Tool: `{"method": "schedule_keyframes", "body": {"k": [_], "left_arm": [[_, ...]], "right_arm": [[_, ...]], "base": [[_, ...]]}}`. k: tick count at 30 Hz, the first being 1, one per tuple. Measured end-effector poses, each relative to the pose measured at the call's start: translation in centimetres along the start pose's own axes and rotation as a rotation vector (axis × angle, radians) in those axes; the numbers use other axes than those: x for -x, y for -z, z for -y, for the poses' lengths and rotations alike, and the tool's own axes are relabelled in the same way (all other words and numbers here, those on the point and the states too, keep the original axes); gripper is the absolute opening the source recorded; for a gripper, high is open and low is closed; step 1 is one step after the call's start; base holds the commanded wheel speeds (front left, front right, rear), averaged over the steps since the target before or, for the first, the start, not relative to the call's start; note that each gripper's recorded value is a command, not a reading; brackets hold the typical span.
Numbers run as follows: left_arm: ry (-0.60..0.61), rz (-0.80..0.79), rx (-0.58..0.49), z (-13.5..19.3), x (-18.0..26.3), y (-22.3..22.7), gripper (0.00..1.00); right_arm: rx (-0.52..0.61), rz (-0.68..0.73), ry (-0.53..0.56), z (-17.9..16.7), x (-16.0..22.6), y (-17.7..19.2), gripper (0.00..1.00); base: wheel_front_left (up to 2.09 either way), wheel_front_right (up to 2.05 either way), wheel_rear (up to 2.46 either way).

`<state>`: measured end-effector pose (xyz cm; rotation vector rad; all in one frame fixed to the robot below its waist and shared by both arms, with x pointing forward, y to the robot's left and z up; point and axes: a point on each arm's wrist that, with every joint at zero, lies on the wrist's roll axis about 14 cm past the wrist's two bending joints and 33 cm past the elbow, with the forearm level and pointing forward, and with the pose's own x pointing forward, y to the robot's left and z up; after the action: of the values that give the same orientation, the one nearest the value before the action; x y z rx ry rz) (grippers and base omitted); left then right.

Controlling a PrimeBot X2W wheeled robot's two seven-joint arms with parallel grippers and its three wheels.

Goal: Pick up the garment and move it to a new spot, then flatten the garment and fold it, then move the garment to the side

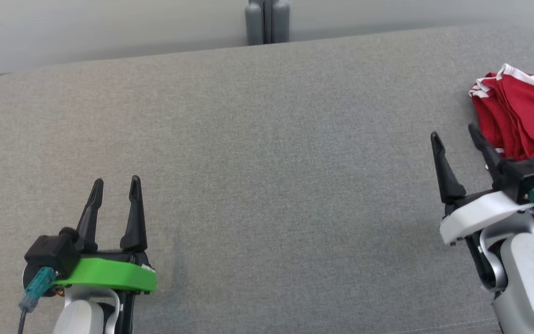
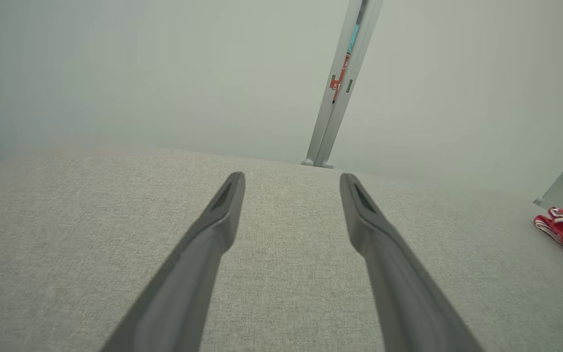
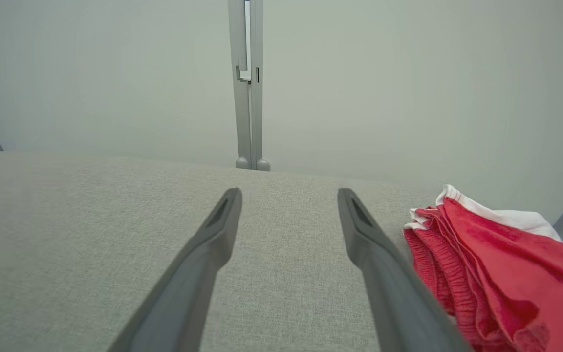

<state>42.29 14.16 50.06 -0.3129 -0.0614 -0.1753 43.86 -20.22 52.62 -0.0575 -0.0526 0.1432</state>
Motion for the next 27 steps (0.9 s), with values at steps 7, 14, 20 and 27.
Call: {"method": "schedule_keyframes", "body": {"k": [7,14,20,27], "left_arm": [[-0.060,0.011,-0.001,-1.2,3.0,-0.8,1.00],[-0.083,0.023,-0.002,-1.7,4.5,-1.3,1.00],[-0.086,0.026,-0.003,-1.8,4.8,-1.4,1.00],[-0.076,0.014,-0.010,-1.7,4.7,-1.1,1.00]], "right_arm": [[-0.094,-0.001,0.005,-2.1,2.3,0.0,1.00],[-0.119,0.001,0.010,-3.1,3.3,-0.2,1.00],[-0.125,-0.001,0.010,-3.3,3.6,-0.2,1.00],[-0.137,-0.016,0.009,-3.6,3.9,0.3,1.00]], "base": [[0.00,0.00,0.00],[0.00,0.00,0.00],[0.00,0.00,0.00],[0.00,0.00,0.00]]}}
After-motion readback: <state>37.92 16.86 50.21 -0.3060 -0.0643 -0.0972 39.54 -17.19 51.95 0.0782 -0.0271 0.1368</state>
